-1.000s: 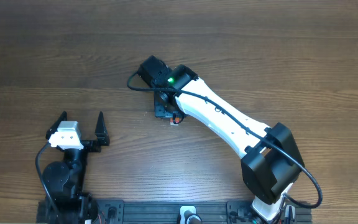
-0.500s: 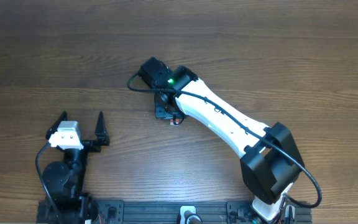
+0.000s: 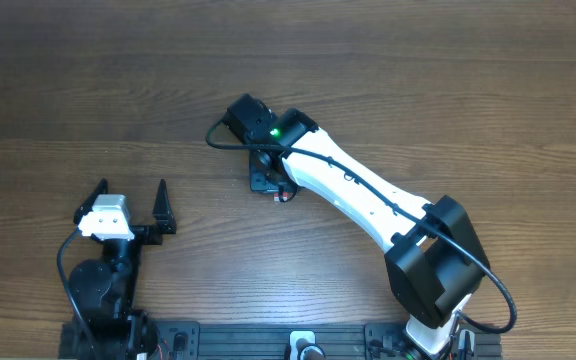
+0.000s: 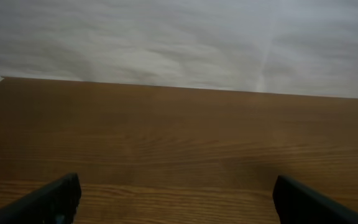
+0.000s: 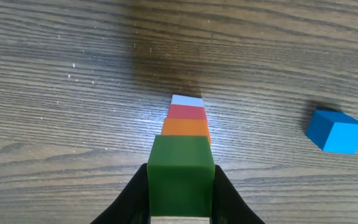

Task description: Stack Cubes

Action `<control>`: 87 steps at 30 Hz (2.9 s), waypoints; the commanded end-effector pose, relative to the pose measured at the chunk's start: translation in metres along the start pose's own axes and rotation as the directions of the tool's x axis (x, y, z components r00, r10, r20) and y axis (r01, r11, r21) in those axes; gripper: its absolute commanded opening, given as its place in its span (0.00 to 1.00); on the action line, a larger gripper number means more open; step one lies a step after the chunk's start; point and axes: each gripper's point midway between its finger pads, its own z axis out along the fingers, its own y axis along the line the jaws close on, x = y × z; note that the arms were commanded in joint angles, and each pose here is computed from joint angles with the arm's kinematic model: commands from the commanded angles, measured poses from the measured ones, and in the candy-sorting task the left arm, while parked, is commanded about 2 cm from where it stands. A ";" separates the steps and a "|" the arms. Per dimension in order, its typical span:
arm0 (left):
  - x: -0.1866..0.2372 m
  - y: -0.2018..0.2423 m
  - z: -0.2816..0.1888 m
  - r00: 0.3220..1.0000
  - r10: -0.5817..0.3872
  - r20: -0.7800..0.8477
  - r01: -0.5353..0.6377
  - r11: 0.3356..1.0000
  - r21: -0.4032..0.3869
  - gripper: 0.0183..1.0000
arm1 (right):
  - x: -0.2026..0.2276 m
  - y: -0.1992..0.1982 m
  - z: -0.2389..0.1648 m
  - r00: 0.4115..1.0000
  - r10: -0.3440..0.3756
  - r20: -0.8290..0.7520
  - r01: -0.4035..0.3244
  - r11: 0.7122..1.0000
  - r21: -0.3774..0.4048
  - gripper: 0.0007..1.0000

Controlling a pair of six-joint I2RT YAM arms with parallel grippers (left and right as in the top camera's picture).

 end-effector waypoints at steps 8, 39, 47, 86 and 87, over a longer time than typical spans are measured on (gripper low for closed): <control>0.002 0.000 0.000 1.000 0.011 0.000 -0.011 1.000 0.005 1.00 | 0.003 -0.001 0.008 1.000 0.011 -0.013 -0.011 1.000 0.014 0.01; 0.002 0.000 0.000 1.000 0.011 0.000 -0.011 1.000 0.005 1.00 | 0.003 -0.001 0.008 1.000 0.011 -0.012 -0.011 1.000 0.014 0.75; 0.002 0.000 0.000 1.000 0.011 0.000 -0.011 1.000 0.005 1.00 | -0.023 0.000 -0.016 0.996 -0.016 0.088 0.015 1.000 0.008 0.99; 0.002 0.000 0.000 1.000 0.011 0.000 -0.011 1.000 0.005 1.00 | 0.012 -0.135 0.058 0.995 0.100 -0.005 -0.099 0.995 0.026 0.99; 0.002 0.000 0.000 1.000 0.011 0.000 -0.011 1.000 0.005 1.00 | 0.013 -0.135 0.059 0.995 0.096 -0.002 -0.096 0.995 0.025 0.98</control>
